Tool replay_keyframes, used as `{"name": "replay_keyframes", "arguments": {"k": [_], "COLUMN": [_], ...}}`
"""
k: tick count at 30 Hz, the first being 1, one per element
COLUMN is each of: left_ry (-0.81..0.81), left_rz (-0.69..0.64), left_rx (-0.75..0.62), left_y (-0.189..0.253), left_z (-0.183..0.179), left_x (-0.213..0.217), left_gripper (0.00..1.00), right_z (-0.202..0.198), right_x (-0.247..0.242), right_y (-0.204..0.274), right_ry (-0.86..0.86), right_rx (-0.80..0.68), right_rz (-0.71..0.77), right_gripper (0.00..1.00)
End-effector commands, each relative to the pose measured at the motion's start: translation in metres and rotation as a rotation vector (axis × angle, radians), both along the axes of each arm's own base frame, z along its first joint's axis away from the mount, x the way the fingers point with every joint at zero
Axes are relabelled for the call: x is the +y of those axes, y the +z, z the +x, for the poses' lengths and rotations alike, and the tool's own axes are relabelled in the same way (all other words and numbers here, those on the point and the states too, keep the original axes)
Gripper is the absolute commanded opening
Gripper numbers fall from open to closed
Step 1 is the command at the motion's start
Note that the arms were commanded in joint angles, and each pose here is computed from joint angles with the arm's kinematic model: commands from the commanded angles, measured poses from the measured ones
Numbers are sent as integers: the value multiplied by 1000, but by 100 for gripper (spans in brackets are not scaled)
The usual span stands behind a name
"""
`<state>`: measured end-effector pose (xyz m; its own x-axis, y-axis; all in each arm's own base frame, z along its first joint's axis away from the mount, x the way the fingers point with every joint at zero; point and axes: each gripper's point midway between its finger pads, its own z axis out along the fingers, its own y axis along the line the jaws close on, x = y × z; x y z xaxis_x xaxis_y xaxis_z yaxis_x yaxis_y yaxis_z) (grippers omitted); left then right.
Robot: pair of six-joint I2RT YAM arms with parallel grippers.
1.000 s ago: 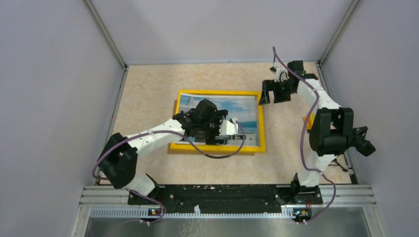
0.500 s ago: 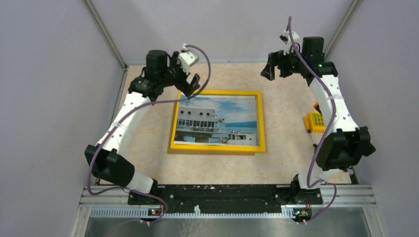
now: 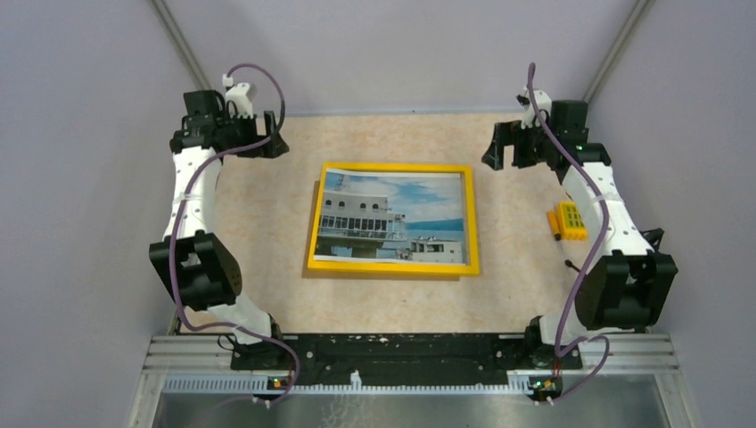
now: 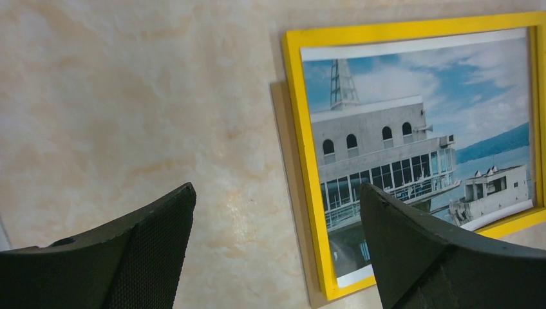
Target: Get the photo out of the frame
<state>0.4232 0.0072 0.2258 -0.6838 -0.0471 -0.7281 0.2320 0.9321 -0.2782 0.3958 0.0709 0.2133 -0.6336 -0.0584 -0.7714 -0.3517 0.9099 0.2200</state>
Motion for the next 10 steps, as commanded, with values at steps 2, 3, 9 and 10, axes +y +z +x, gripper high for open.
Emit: {"name": "replay_keyframes", "arguments": {"k": [2,3,9,10], "left_ry": [65,73,99,100], "left_rz": [-40,-43,-42,-43], "left_rx": [39,41,14,9], "left_y": [-10,-10,0,2], "left_z": [-18,-18,-11,-11], "left_x": [0,1,5,6], "left_gripper": [99,99,99,99], "right_z": [9,11,16,16], "right_x": [4,4,3,4], "right_y": [17,18,27,29], "right_ry": [10,6,-3,-2], "right_rx": [-75,-76,-102,-108], "right_rz": [23,24,30,29], "right_gripper": [99,99,99,99]}}
